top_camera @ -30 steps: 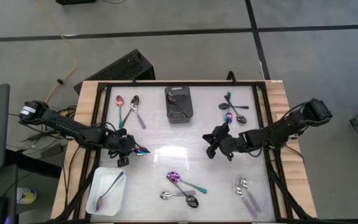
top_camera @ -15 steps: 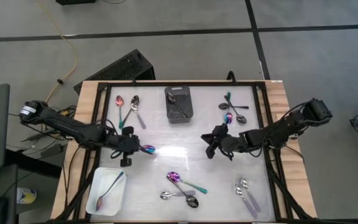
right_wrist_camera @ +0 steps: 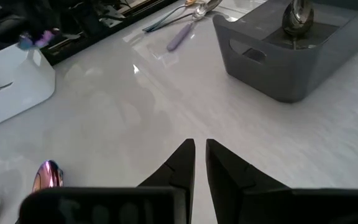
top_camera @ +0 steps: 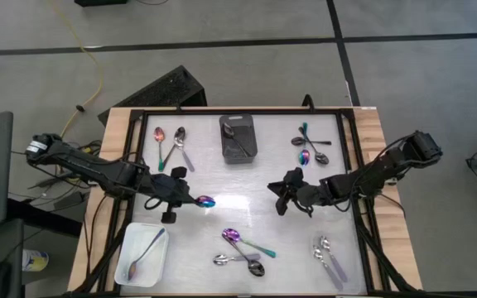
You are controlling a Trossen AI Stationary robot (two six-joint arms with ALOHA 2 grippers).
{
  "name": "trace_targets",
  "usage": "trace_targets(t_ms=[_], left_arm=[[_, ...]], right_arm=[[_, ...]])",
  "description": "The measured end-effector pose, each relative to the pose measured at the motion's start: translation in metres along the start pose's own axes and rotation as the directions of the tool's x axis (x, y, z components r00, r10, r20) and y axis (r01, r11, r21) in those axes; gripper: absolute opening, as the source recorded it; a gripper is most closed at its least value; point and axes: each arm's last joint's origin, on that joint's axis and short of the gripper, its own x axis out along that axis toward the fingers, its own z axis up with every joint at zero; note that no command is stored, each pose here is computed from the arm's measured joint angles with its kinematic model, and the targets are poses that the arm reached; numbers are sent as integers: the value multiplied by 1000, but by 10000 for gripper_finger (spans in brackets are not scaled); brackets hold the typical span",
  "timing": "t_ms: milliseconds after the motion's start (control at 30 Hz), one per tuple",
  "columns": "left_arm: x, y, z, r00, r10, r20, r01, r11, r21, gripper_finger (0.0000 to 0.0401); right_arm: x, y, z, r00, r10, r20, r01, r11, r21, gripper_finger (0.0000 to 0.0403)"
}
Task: Sort silverware by color (type)
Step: Put the blue spoon into the white bin
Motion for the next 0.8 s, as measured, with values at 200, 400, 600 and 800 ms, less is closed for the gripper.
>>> trace_targets(t_ms=[200,400,600,800], left_arm=[[-17,-9,7,991,-71,110,68,997,33,5],[-43,-21,14,951,-158,266,146,987,65,5],[-65,-39,14,882,-327,339,301,945,129,9],[-78,-68,4,766,-590,256,516,802,301,10]], right_arm=[[1,-1,0,1000,-6,-2,6,1000,-2,66],[2,-3,2,1000,-17,5,17,1000,4,66],[3,-4,2,1000,-21,7,21,1000,7,66],[3,-4,2,1000,-20,7,20,1000,7,66]])
